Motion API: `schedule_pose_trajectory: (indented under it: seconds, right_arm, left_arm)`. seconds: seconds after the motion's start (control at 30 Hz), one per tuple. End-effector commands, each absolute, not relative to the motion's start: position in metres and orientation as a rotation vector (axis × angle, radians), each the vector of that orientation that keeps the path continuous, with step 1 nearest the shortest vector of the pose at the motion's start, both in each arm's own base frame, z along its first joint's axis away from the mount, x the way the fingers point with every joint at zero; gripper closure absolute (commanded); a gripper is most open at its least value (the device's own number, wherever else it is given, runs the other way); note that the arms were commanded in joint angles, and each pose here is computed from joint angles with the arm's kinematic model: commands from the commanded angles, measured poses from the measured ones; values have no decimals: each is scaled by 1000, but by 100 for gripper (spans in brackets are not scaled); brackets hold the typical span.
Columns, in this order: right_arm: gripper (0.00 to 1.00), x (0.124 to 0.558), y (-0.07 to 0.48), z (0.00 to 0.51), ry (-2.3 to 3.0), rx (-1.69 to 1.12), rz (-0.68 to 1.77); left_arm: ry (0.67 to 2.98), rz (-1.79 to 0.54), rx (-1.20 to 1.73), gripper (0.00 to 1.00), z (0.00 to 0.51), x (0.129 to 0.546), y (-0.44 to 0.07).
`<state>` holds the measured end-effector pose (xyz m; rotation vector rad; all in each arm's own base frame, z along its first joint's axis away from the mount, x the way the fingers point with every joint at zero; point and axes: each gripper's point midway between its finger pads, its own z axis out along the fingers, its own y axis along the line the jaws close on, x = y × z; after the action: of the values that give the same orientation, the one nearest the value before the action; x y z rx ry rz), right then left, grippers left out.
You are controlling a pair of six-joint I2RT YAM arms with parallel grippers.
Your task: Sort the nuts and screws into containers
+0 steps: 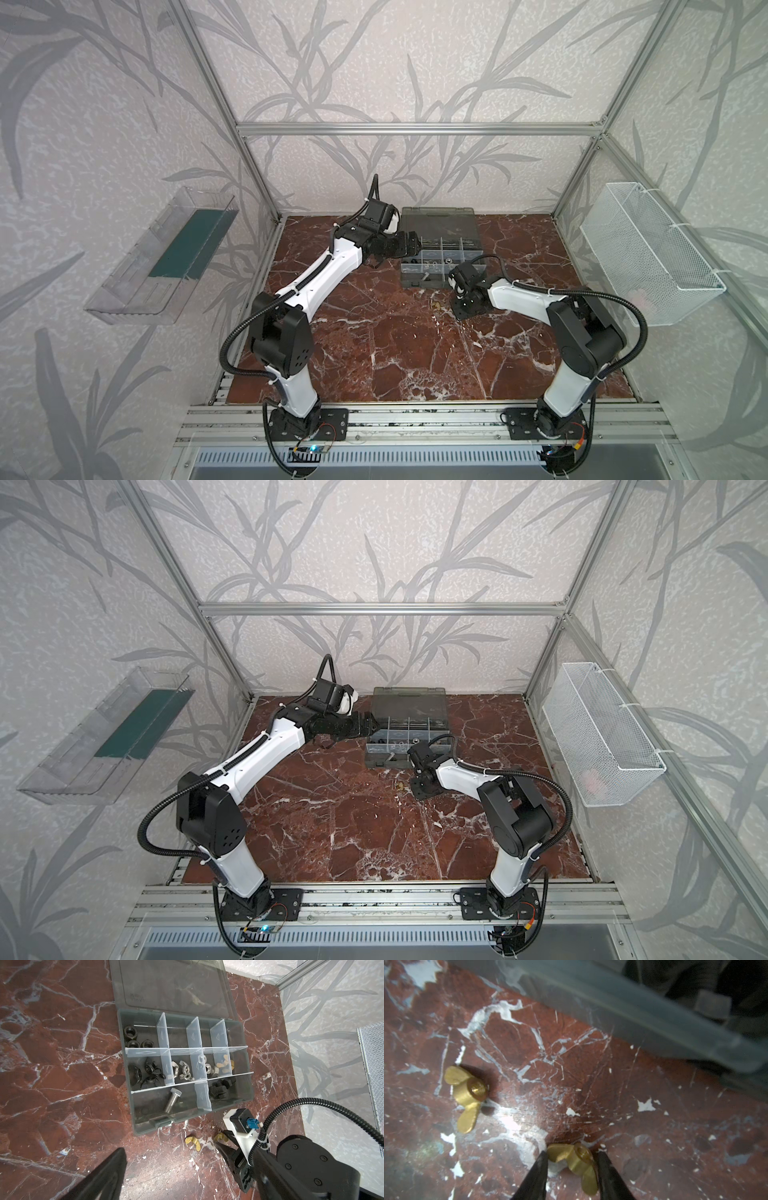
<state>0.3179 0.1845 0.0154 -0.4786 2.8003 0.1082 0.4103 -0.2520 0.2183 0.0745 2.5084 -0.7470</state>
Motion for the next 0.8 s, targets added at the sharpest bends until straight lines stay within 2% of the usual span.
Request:
schedule_pose_trajectory:
  seconds: [0.0, 0.2, 0.4, 0.5, 0.57, 0.77]
  right_arm:
    - [66, 309, 179, 4, 2854, -519, 50]
    - [79, 310, 176, -1, 2869, -516, 12]
    - [84, 310, 177, 1, 2872, -490, 18]
    - [92, 311, 177, 5, 2869, -471, 26]
    - [95, 315, 180, 15, 2846, -451, 43]
    - [97, 334, 184, 70, 2768, -398, 95]
  left_arm:
    - [2444, -806, 81, 6, 241, 403, -257]
    - [2453, -835, 84, 6, 235, 392, -263]
    - [2464, -838, 93, 5, 230, 384, -266]
    - [2459, -837, 100, 5, 232, 383, -267]
    - [2450, -843, 103, 5, 236, 382, -267]
    - [2424, -857, 110, 5, 247, 377, -266]
